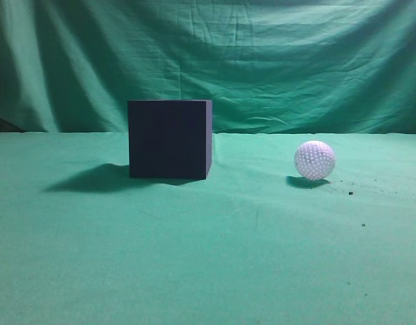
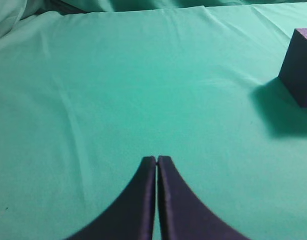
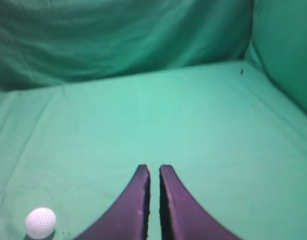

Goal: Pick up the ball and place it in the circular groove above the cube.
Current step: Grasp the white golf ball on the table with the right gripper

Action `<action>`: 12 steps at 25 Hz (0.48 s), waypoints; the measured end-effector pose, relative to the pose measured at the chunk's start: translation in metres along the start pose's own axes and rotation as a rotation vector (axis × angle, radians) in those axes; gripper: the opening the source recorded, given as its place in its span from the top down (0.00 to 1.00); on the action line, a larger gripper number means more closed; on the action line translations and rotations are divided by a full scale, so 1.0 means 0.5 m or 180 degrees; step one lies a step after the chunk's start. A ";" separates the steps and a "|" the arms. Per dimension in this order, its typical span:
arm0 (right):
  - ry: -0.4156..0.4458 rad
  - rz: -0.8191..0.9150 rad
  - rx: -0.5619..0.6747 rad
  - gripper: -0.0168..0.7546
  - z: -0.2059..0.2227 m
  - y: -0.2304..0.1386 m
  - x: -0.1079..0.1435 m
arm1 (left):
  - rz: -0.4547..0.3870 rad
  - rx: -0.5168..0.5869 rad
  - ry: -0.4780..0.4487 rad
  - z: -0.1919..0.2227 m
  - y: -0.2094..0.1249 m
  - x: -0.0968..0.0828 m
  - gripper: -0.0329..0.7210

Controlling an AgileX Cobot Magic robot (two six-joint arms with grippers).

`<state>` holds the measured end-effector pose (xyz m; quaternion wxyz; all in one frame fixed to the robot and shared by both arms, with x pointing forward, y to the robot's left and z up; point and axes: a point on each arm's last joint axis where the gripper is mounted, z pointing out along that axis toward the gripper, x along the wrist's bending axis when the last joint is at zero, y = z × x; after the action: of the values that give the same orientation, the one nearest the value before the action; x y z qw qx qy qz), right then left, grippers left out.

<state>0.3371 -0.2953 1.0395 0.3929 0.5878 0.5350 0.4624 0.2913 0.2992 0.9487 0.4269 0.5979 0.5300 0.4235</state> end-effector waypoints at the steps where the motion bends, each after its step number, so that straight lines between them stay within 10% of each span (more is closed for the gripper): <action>1: -0.0004 0.0066 0.0129 0.91 0.016 0.002 0.001 | 0.0000 0.0000 0.0000 0.000 0.000 0.000 0.96; 6: 0.0037 0.0128 0.0932 0.91 0.074 0.010 0.011 | 0.0000 0.0000 0.0000 0.000 0.000 0.000 0.96; 12: 0.0712 -0.0625 0.1875 0.91 0.136 0.040 0.077 | 0.0000 0.0000 0.0000 0.000 0.000 0.000 0.96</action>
<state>0.4078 -0.2571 1.0452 0.1876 0.5673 0.7397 0.3094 0.2913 0.2992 0.9487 0.4269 0.5979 0.5300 0.4235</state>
